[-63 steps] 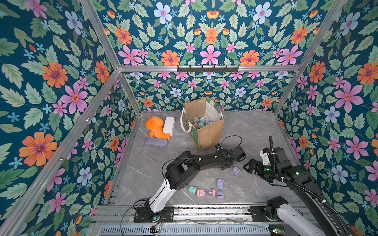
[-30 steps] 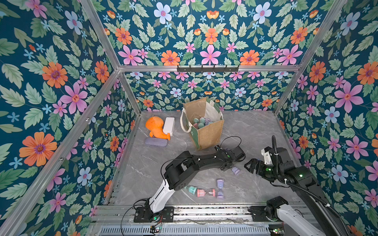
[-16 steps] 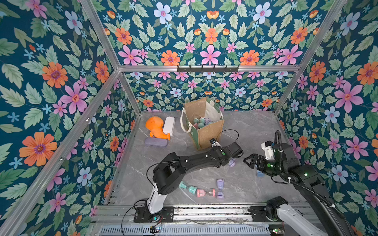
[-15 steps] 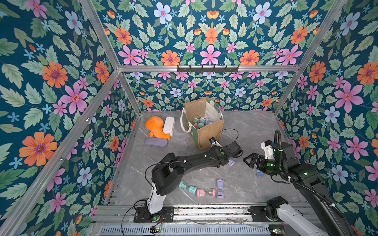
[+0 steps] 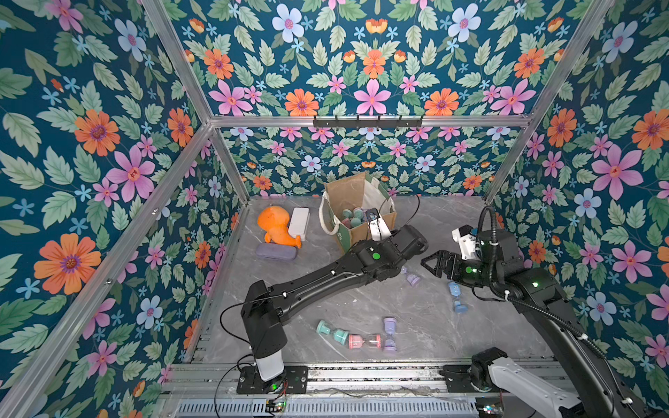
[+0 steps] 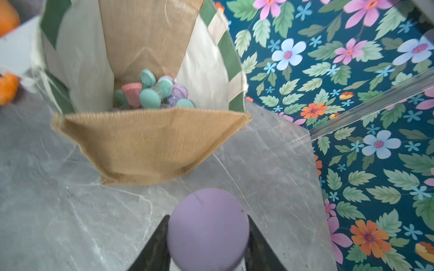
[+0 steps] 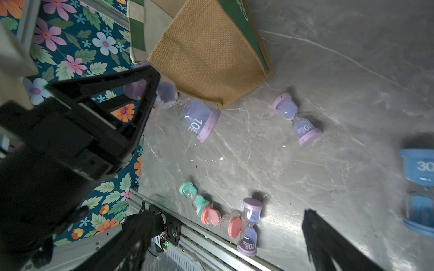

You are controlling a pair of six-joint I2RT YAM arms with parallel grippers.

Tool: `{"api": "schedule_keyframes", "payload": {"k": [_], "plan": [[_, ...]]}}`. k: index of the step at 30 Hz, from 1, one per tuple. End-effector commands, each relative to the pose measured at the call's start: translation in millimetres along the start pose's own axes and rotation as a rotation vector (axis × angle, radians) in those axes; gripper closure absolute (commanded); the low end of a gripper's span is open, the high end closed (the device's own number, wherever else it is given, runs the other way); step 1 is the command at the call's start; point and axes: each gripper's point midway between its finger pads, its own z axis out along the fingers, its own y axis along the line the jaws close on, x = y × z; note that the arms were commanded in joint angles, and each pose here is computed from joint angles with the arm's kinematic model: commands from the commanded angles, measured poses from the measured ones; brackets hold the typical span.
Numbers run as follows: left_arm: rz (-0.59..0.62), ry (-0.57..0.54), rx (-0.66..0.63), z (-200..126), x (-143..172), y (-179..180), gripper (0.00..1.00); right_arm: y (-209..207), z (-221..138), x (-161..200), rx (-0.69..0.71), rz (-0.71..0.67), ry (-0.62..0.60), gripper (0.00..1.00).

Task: Put the hourglass into the canvas bag
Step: Pick up the hourglass from the center of the board, then place the hourglass in the canvas bag.

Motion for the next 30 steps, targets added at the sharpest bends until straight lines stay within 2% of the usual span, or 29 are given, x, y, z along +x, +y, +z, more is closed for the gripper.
{"api": "schedule_keyframes", "payload": {"k": [1,8,16,24,30], "plan": [[0.148,-0.079,-0.024,-8.0,-34.3,3.7,0.68,19.5,2.4,-17.5,-0.054,-0.046,-0.041,0.01],[0.168,-0.109,0.020,1.9,-92.9,14.4,0.68,46.0,24.8,-38.3,-0.104,-0.080,-0.055,0.01],[0.177,-0.080,0.012,54.7,-136.4,36.1,0.68,68.0,47.8,-60.5,-0.154,-0.095,-0.070,0.01],[0.150,-0.012,-0.014,121.5,-140.7,51.2,0.68,59.4,75.8,-63.2,-0.141,-0.083,-0.048,0.01],[0.120,0.045,-0.045,170.9,-123.5,66.4,0.68,60.2,89.5,-67.3,-0.163,-0.089,-0.056,0.01]]}}
